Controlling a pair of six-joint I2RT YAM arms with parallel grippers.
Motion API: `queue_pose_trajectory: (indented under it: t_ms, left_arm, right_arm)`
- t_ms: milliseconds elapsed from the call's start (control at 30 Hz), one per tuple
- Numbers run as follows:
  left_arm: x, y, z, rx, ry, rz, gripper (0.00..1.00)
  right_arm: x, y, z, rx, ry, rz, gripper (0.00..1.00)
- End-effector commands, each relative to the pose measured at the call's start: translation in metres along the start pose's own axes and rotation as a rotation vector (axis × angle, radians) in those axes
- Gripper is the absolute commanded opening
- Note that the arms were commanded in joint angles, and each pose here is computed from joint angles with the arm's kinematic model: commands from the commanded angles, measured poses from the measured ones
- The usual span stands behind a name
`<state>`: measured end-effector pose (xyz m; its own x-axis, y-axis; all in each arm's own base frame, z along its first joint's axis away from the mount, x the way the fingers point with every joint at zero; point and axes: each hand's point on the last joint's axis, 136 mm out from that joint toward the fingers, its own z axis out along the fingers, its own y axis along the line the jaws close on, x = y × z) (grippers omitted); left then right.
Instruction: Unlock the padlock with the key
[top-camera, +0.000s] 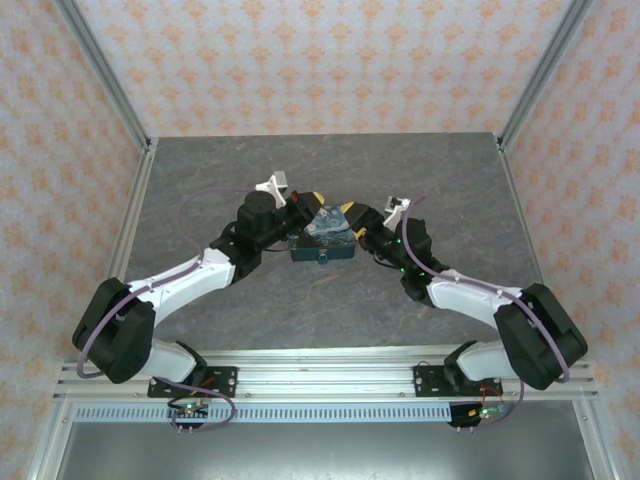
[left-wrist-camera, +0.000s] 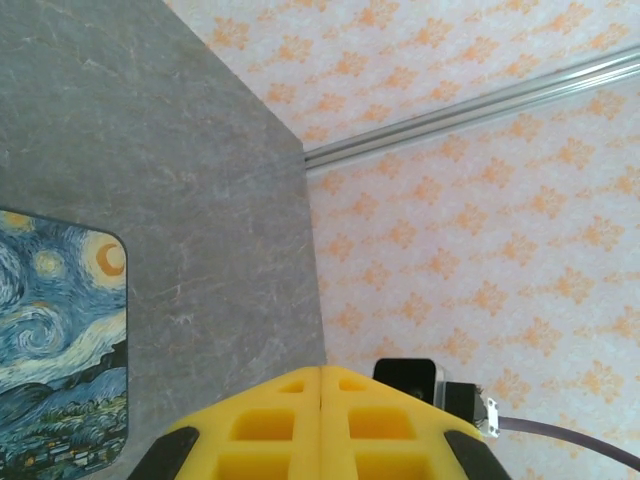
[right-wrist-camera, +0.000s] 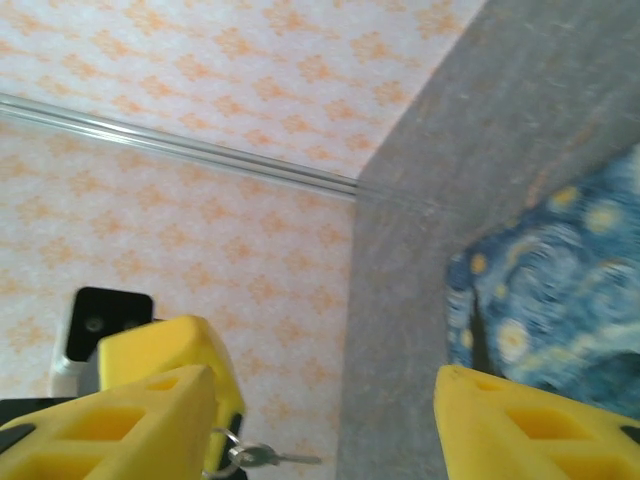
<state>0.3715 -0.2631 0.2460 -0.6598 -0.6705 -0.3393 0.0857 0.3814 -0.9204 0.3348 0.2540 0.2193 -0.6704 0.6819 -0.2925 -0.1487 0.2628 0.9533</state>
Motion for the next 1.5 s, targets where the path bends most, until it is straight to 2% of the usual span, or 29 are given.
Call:
queue_pose_trajectory:
  t_ms: [0, 267, 633, 1467]
  left_arm:
    - [-0.011, -0.014, -0.005, 0.060, -0.079, -0.035, 0.00]
    - [-0.013, -0.018, -0.001, 0.097, -0.102, -0.076, 0.00]
    - [-0.014, -0.017, 0.002, 0.099, -0.118, -0.095, 0.00]
    - [-0.015, -0.010, 0.000, 0.076, -0.159, -0.110, 0.00]
  right_arm:
    - [-0.011, 0.042, 0.007, -0.151, -0.044, -0.012, 0.58]
    - [-0.004, 0.058, 0.015, -0.238, -0.021, 0.020, 0.50]
    - [0.005, 0.071, 0.021, -0.298, 0.002, 0.051, 0.45]
    - [0.021, 0.075, 0.029, -0.316, 0.033, 0.091, 0.28]
